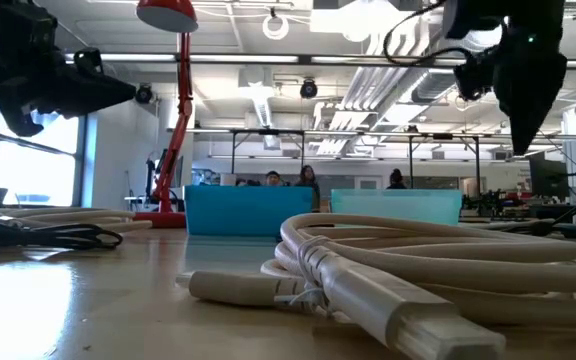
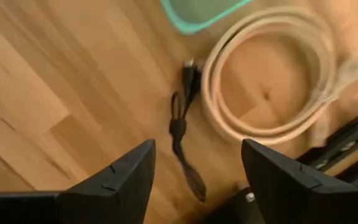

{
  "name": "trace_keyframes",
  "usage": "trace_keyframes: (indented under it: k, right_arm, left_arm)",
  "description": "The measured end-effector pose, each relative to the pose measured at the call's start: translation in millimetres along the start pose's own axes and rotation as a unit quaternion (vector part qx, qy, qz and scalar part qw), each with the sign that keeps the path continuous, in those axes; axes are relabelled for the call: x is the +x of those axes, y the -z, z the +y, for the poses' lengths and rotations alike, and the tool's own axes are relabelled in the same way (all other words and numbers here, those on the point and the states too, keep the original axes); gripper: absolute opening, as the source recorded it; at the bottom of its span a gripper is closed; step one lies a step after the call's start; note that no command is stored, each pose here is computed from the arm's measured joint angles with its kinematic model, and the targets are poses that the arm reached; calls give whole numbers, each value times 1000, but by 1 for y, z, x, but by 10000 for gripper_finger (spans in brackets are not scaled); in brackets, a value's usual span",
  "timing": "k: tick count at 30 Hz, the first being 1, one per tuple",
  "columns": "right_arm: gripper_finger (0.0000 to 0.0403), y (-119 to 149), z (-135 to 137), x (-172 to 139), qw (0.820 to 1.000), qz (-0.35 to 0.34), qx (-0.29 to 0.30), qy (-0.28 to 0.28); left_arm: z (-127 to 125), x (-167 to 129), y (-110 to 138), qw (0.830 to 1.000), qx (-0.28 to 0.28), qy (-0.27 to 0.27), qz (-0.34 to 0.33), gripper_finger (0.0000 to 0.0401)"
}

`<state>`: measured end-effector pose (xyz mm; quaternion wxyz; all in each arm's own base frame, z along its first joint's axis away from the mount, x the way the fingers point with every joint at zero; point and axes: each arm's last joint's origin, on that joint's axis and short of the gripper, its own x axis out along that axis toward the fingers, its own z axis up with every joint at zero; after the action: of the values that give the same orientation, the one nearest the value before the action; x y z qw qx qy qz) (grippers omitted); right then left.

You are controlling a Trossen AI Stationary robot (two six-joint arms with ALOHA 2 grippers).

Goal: Pick & Place USB Port
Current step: Put the black charger cable into the blue bin

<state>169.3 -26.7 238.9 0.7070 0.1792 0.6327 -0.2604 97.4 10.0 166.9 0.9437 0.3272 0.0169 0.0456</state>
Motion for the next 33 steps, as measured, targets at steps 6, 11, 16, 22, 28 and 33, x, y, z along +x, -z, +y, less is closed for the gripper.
trace_keyframes:
  k: [6, 11, 16, 22, 28, 33]
  right_arm:
    - [232, 1, 5, 27, 998, 68, -4, 11]
    - [232, 7, 8, 53, 994, 109, -3, -4]
    - [232, 13, 8, 71, 991, 134, 6, -6]
    - [232, 15, 10, 87, 991, 132, 6, -7]
    - [212, 15, 12, 100, 992, 123, 9, -11]
    - [122, 12, 14, 107, 991, 135, 10, -13]
  left_arm:
    - [1, 0, 0, 1000, -28, -12, 6, 114]
    - [1, 0, 0, 999, -35, -12, 6, 137]
    - [1, 0, 0, 999, -35, -12, 6, 138]
    - [1, 0, 0, 999, -35, -12, 6, 138]
    - [1, 0, 0, 999, -35, -12, 6, 138]
    - [1, 0, 0, 999, -36, -12, 5, 138]
